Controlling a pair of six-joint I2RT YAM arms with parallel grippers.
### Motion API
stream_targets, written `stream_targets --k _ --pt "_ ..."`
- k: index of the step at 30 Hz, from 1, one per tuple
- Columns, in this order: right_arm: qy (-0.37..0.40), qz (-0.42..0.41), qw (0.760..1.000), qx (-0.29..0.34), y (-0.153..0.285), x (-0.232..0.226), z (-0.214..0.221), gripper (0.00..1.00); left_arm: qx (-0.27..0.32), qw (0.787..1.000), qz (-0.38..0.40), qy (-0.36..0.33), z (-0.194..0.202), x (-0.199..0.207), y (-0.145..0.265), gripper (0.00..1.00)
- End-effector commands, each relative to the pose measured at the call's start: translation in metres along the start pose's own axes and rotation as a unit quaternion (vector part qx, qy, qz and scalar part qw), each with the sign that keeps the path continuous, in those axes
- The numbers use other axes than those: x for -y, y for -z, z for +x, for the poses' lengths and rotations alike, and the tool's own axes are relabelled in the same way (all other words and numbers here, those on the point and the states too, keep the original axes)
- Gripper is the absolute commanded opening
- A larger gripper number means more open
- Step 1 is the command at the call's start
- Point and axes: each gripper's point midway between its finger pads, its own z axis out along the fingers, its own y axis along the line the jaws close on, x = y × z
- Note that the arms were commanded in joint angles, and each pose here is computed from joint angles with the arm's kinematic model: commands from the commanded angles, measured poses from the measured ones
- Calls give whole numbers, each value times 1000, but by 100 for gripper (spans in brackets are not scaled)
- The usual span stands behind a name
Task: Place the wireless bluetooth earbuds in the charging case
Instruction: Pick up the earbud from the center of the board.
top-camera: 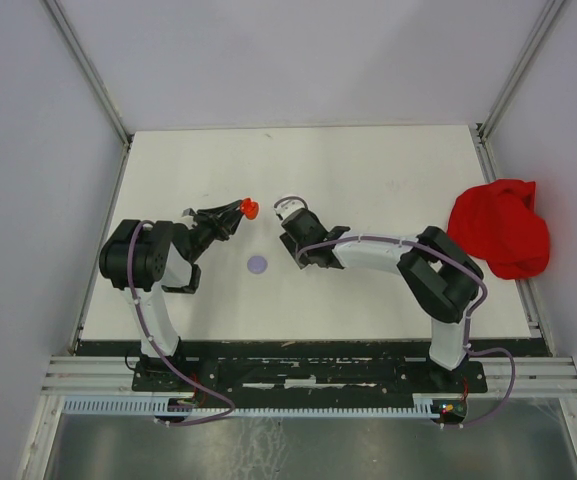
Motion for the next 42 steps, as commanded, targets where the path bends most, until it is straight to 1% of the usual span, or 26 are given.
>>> stream_targets --k 1,6,12,26,42 --pt "-10 -10 998 65 26 4 -47 64 -42 992 83 -80 24 36 10 3" --pt "-8 -2 998 65 36 11 -49 64 -40 993 80 -79 23 35 10 3" --pt "-4 10 999 48 38 16 -39 64 -40 993 79 -80 23 34 11 3" --pt "-8 15 1000 15 28 20 -16 64 -39 993 78 -80 23 33 11 3" --pt "-14 8 1000 -7 10 19 -3 64 -43 992 82 -80 24 36 10 3"
